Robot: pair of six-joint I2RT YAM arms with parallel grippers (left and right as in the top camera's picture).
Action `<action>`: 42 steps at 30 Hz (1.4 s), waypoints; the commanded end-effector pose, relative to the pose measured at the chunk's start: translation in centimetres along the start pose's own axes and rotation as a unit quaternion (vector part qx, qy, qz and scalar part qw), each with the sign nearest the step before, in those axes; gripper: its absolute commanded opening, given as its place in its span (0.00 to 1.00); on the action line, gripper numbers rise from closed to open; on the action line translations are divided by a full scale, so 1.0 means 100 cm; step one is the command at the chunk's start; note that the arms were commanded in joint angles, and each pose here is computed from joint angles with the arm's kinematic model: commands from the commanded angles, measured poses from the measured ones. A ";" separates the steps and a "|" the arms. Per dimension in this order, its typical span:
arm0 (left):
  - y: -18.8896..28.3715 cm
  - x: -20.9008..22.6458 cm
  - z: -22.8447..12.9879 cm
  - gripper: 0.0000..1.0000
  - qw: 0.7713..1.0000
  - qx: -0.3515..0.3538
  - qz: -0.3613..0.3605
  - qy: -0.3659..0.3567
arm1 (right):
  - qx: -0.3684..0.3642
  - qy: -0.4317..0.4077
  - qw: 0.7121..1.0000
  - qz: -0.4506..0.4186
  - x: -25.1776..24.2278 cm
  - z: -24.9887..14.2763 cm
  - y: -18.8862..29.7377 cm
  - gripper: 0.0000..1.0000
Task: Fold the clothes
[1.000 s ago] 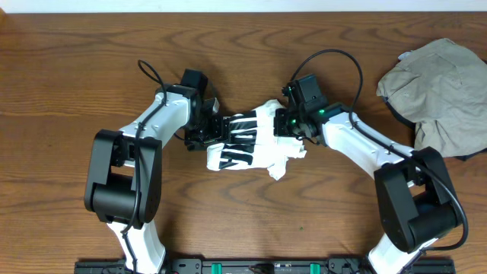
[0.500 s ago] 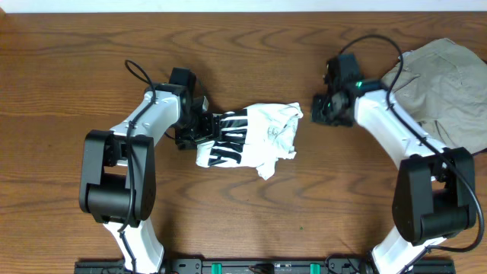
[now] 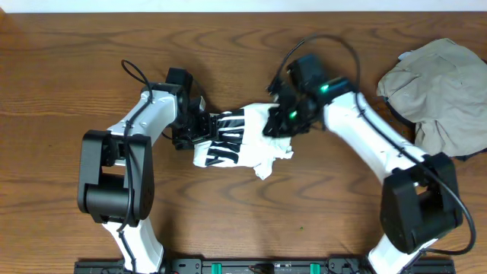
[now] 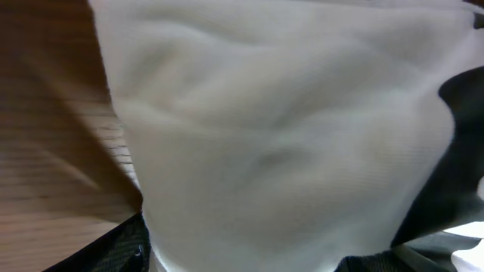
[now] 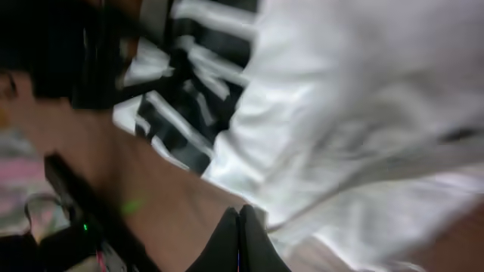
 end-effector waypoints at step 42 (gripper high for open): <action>0.002 0.041 -0.006 0.76 0.998 0.018 0.028 0.044 | -0.010 0.021 0.999 -0.024 0.003 0.001 -0.005 0.30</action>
Point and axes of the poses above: each gripper's point midway between its finger pads, its own y axis back along the fingers, its own x axis along the line the jaws close on, z = x × y, the point moved 6 cm from there along y, back along the fingers, and after that the axes turned 11 degrees about -y, right-handed, at the moved point
